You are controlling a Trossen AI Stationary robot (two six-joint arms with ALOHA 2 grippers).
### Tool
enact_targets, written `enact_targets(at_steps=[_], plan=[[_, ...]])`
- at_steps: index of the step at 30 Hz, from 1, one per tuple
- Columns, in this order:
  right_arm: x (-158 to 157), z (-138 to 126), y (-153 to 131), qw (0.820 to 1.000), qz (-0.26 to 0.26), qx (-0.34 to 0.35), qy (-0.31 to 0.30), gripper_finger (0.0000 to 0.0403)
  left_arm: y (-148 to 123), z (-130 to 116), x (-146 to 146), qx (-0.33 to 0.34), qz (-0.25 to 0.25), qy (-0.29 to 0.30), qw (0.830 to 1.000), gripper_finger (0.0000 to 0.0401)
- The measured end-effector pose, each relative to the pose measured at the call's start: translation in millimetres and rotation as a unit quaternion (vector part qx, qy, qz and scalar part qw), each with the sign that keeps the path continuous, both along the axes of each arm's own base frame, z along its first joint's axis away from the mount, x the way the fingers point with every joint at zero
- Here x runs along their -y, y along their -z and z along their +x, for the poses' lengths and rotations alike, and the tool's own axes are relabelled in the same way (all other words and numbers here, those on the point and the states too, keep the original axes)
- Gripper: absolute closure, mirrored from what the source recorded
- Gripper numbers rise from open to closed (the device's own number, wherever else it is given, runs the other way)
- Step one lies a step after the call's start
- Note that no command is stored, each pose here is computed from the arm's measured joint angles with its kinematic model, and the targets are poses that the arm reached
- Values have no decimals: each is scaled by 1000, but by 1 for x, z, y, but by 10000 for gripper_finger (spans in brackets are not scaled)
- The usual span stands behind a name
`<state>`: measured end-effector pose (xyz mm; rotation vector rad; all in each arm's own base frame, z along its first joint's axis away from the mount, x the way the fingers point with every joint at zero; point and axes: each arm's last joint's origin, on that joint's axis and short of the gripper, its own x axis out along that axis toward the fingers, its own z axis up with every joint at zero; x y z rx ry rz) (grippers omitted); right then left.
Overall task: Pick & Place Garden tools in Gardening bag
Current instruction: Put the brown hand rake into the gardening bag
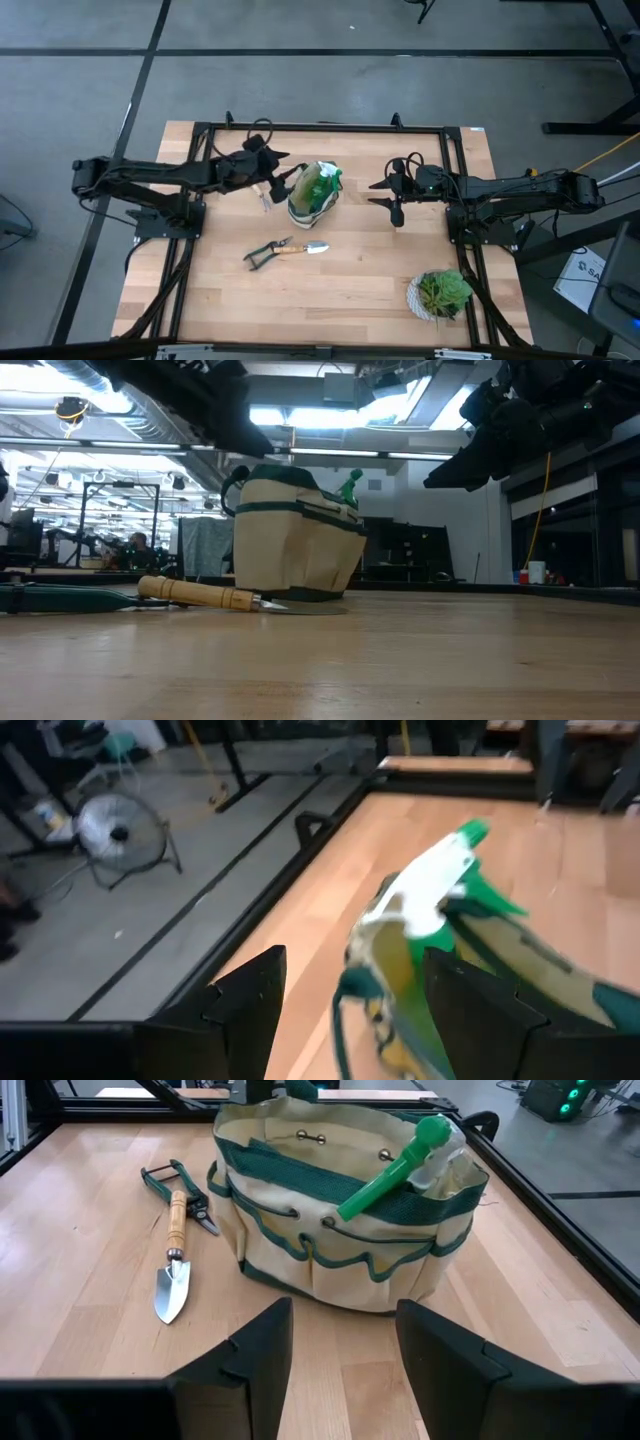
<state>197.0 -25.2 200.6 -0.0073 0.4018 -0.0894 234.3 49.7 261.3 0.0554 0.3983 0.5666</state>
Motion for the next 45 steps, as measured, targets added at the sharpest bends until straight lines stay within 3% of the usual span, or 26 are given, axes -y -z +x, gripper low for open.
enact_targets(at_steps=[8, 17, 27, 33, 45], plan=[[0, 0, 0, 1000, 0, 0, 0, 221, 2, -23, 4, -47, -47, -20, 998, 172], [0, 0, 0, 1000, 0, 0, 0, 221, 21, -39, 8, -161, -101, -22, 981, 172], [0, 0, 0, 1000, 0, 0, -1, 221, 28, -47, 9, -197, -129, -46, 971, 172], [0, 0, 0, 1000, 0, 0, -1, 221, 45, -53, 10, -268, -88, 9, 959, 172], [0, 0, 0, 1000, 1, 0, -2, 221, 65, -51, 5, -387, -7, 93, 917, 173]])
